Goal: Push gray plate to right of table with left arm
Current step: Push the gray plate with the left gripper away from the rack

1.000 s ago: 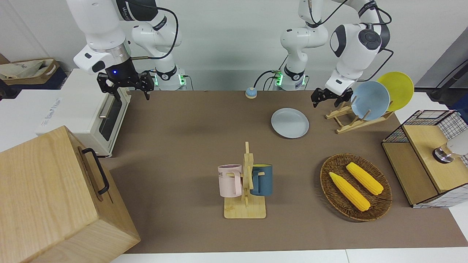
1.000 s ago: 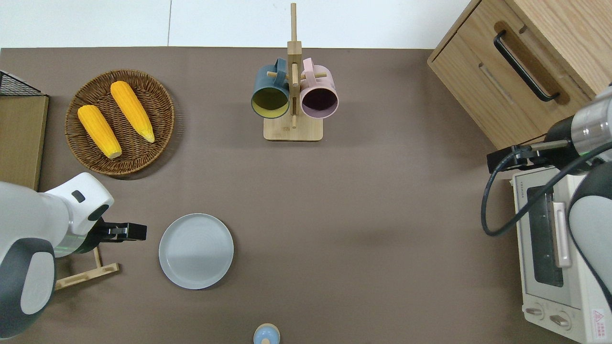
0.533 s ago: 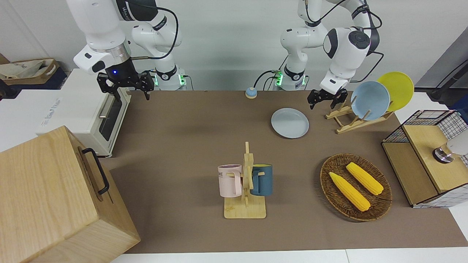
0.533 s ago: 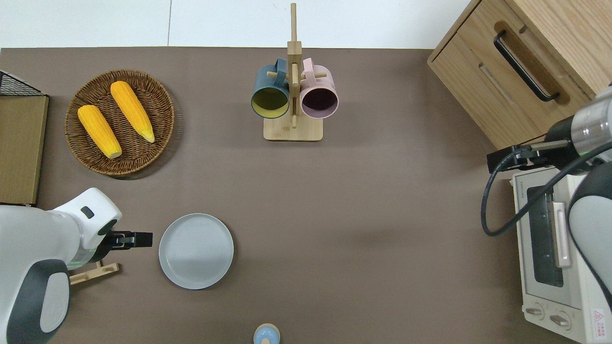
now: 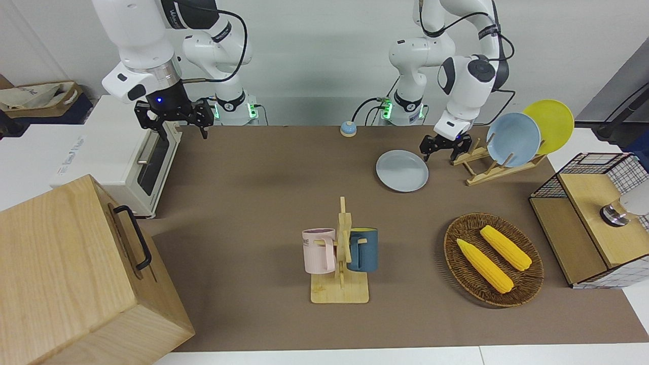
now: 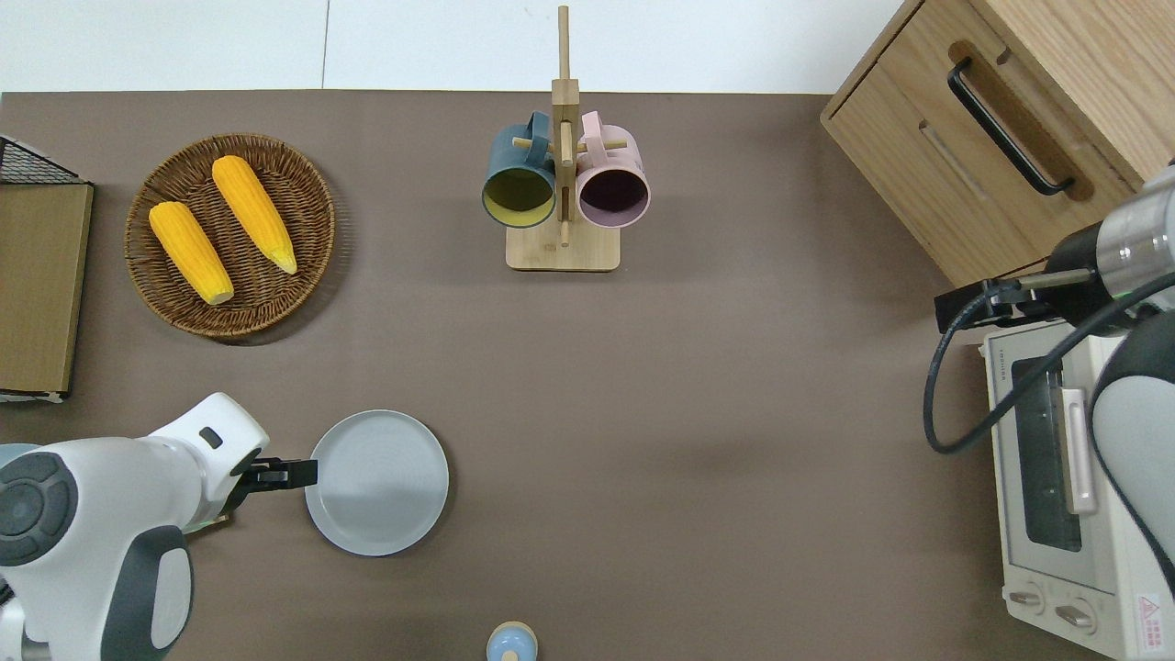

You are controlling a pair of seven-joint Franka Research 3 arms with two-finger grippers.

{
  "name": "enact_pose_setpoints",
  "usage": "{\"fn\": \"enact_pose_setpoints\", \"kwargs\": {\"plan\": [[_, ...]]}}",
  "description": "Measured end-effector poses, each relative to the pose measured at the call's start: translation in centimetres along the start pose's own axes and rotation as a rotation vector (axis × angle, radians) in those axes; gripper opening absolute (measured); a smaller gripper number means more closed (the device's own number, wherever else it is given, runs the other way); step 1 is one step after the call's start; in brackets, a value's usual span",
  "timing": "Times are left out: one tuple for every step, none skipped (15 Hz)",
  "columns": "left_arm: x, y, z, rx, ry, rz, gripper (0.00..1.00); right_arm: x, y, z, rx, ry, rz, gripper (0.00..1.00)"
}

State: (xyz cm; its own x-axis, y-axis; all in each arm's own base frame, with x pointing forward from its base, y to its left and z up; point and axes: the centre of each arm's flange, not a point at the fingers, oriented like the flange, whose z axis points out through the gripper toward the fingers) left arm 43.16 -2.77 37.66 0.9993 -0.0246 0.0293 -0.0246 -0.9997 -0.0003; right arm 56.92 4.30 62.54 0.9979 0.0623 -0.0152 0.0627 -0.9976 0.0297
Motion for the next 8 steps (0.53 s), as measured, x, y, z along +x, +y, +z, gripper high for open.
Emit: {"fn": "enact_pose_setpoints", "kwargs": {"plan": [[-0.3,0.1,0.9,-0.002,0.001,0.000,1.00,0.0,0.0,0.0,0.000,0.000,0.000,0.99],[-0.5,0.1,1.6,-0.004,0.003,0.000,1.00,0.0,0.0,0.0,0.000,0.000,0.000,0.99],[-0.6,0.2,2.5,-0.005,0.007,0.002,1.00,0.0,0.0,0.0,0.000,0.000,0.000,0.99],[-0.8,0.4,3.5,-0.007,0.010,0.006,1.00,0.0,0.0,0.0,0.000,0.000,0.000,0.99],[-0.9,0.6,4.5,-0.009,0.009,0.010,1.00,0.0,0.0,0.0,0.000,0.000,0.000,0.99],[-1.1,0.8,5.4,-0.011,0.005,0.012,1.00,0.0,0.0,0.0,0.000,0.000,0.000,0.99],[-1.1,0.9,6.5,-0.013,0.000,0.013,1.00,0.0,0.0,0.0,0.000,0.000,0.000,0.99],[-1.1,0.8,7.2,-0.015,-0.003,0.013,1.00,0.0,0.0,0.0,0.000,0.000,0.000,0.99]]}}
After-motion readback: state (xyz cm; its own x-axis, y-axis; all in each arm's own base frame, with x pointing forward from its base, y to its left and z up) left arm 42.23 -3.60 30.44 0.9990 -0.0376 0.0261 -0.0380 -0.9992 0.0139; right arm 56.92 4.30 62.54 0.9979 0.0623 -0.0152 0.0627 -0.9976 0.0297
